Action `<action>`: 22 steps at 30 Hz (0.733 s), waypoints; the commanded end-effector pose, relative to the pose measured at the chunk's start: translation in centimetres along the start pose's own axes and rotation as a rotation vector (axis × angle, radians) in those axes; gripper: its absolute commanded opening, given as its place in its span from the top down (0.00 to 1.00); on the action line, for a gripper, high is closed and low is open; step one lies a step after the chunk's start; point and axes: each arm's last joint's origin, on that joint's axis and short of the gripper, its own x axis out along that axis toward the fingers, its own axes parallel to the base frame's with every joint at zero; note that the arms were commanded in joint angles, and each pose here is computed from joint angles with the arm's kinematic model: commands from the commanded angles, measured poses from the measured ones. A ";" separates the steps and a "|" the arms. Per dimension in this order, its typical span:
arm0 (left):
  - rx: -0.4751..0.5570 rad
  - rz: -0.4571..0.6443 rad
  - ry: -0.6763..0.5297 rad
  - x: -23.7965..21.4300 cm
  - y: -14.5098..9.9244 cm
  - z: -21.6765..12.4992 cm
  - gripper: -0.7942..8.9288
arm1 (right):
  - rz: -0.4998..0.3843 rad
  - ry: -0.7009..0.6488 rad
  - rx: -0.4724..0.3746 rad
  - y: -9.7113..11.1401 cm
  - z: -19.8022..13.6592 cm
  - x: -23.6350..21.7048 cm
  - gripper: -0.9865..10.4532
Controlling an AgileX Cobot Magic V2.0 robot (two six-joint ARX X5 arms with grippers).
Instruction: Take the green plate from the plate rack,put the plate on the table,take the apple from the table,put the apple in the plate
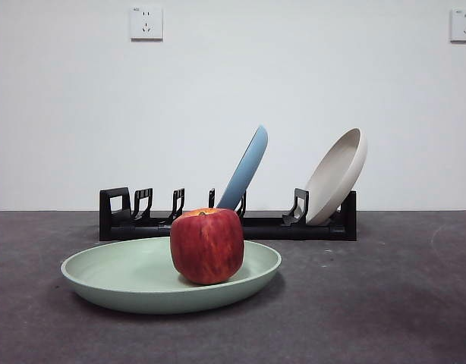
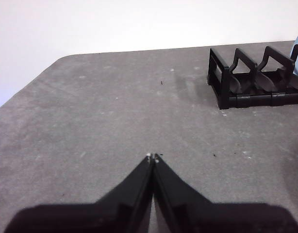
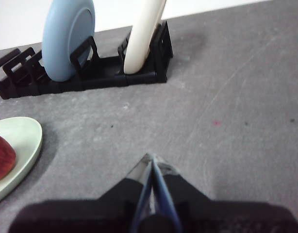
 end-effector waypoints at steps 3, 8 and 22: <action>-0.006 0.005 0.006 0.1 0.0 -0.4 0.92 | -0.001 -0.020 -0.004 -0.1 -0.2 0.0 0.91; -0.006 0.005 0.006 0.1 0.0 -0.4 0.92 | -0.001 -0.020 0.022 -0.1 -0.2 0.0 0.91; -0.006 0.005 0.006 0.1 0.0 -0.4 0.92 | -0.001 -0.017 0.022 -0.1 -0.2 0.1 0.91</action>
